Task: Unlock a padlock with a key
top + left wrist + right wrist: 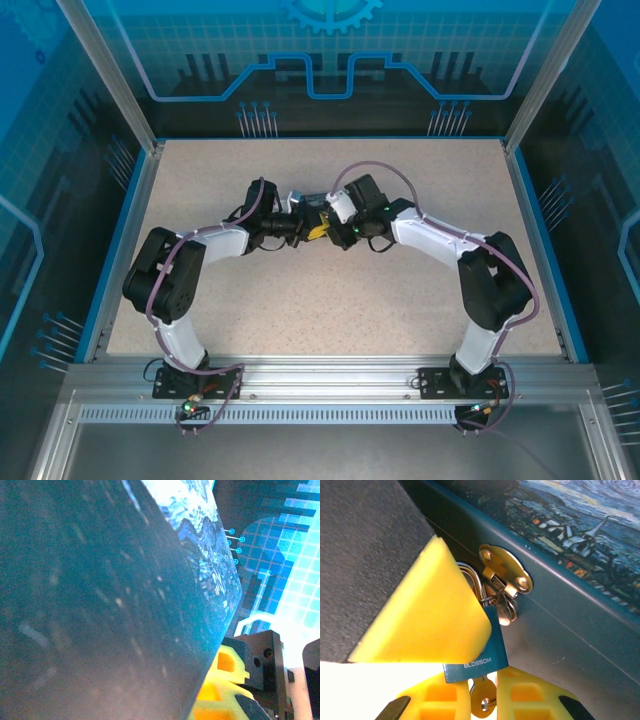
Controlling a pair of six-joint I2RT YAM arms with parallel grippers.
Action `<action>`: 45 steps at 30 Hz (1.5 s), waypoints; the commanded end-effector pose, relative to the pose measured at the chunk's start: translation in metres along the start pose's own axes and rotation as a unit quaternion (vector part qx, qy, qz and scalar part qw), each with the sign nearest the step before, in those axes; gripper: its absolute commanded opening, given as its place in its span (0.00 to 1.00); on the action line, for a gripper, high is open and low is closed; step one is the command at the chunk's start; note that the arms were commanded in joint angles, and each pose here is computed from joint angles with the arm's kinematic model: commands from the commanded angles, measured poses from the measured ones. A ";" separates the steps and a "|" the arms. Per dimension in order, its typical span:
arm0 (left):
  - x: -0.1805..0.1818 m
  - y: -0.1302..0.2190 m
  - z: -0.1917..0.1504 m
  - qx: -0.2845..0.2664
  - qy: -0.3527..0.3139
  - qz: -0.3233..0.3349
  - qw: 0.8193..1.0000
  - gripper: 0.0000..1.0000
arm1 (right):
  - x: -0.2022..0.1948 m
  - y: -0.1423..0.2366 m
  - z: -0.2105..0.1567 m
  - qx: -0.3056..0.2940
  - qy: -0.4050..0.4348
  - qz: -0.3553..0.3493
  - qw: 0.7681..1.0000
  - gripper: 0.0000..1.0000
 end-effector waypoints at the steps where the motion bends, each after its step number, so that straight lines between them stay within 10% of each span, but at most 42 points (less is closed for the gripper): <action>1: -0.013 0.006 -0.002 0.007 -0.019 -0.012 1.000 0.00 | 0.013 0.019 0.021 -0.051 -0.026 0.091 0.994 0.03; 9: -0.012 0.005 -0.001 0.006 -0.018 -0.010 1.000 0.00 | 0.006 0.027 0.022 -0.059 -0.060 0.137 0.987 0.12; 18: -0.010 0.005 0.001 0.002 -0.015 -0.007 1.000 0.00 | -0.007 0.041 0.009 -0.049 -0.061 0.054 0.995 0.52; 45: -0.014 0.006 0.001 0.003 -0.019 -0.009 1.000 0.00 | 0.007 0.016 0.009 0.013 0.098 -0.125 0.987 0.41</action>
Point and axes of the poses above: each hand's point on the last joint's axis, 136 mm out from that joint toward the fingers, its own y axis back along the fingers, its own x axis along the line the jaws close on, z = x × y, the point moved 5 cm from there along y, back along the fingers, and after that the axes turned 3 degrees about y, right-handed, at the moved point
